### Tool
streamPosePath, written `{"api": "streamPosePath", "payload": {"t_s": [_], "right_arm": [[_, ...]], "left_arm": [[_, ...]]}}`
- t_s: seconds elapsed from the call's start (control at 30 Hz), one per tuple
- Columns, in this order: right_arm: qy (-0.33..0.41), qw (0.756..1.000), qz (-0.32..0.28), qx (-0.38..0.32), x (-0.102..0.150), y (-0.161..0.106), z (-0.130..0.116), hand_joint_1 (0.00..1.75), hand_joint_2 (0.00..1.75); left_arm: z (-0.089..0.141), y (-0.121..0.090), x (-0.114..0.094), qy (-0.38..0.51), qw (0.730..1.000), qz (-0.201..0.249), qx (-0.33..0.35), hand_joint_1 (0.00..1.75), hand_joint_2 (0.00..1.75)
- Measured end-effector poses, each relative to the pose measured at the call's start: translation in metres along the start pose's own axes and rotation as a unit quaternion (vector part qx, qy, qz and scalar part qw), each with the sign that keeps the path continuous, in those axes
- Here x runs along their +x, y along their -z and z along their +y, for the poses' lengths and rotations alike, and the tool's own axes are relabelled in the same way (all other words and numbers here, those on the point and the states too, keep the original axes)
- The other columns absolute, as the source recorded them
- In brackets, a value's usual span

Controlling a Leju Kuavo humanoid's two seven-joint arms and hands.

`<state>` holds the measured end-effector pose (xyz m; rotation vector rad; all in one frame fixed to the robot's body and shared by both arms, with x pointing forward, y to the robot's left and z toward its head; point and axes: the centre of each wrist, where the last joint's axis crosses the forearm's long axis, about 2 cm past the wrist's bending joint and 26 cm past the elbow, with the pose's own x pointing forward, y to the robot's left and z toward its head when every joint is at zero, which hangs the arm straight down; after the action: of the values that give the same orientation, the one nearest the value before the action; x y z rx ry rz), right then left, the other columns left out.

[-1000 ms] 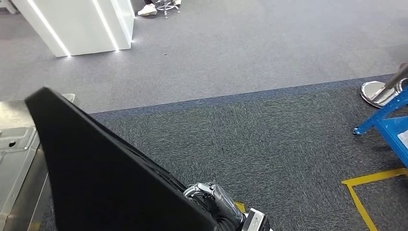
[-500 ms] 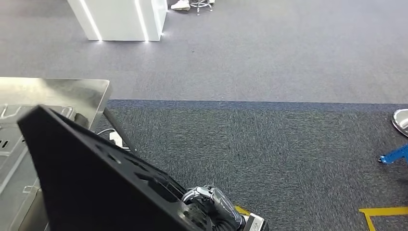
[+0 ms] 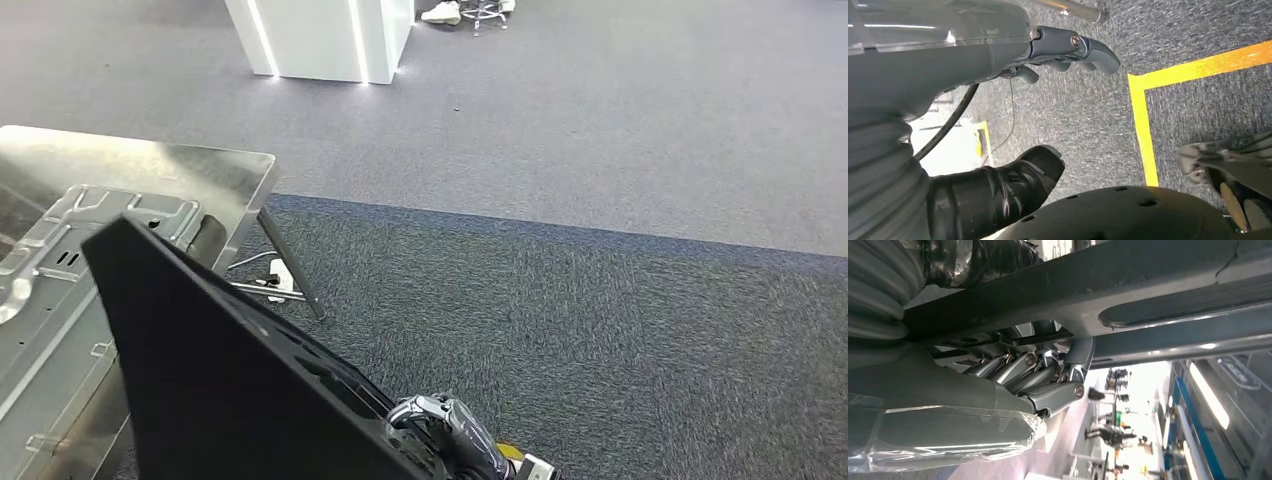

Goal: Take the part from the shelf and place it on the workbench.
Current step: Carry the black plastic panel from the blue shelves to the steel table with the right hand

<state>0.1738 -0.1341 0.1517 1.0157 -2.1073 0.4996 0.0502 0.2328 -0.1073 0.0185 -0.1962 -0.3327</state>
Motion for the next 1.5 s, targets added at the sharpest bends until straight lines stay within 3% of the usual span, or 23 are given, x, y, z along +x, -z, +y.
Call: {"api": "streamPosePath", "payload": {"t_s": [1.0, 1.5], "right_arm": [[-0.024, 0.998, -0.019, -0.059, 0.027, -0.021, 0.011, 1.75, 1.75], [0.002, 1.0, -0.017, -0.011, 0.024, -0.023, 0.0, 1.75, 1.75]], "left_arm": [[-0.014, -0.002, 0.014, 0.058, 0.998, -0.015, 0.001, 0.0, 1.75], [-0.022, -0.003, 0.014, 0.013, 1.0, -0.01, -0.003, 0.0, 1.75]]}}
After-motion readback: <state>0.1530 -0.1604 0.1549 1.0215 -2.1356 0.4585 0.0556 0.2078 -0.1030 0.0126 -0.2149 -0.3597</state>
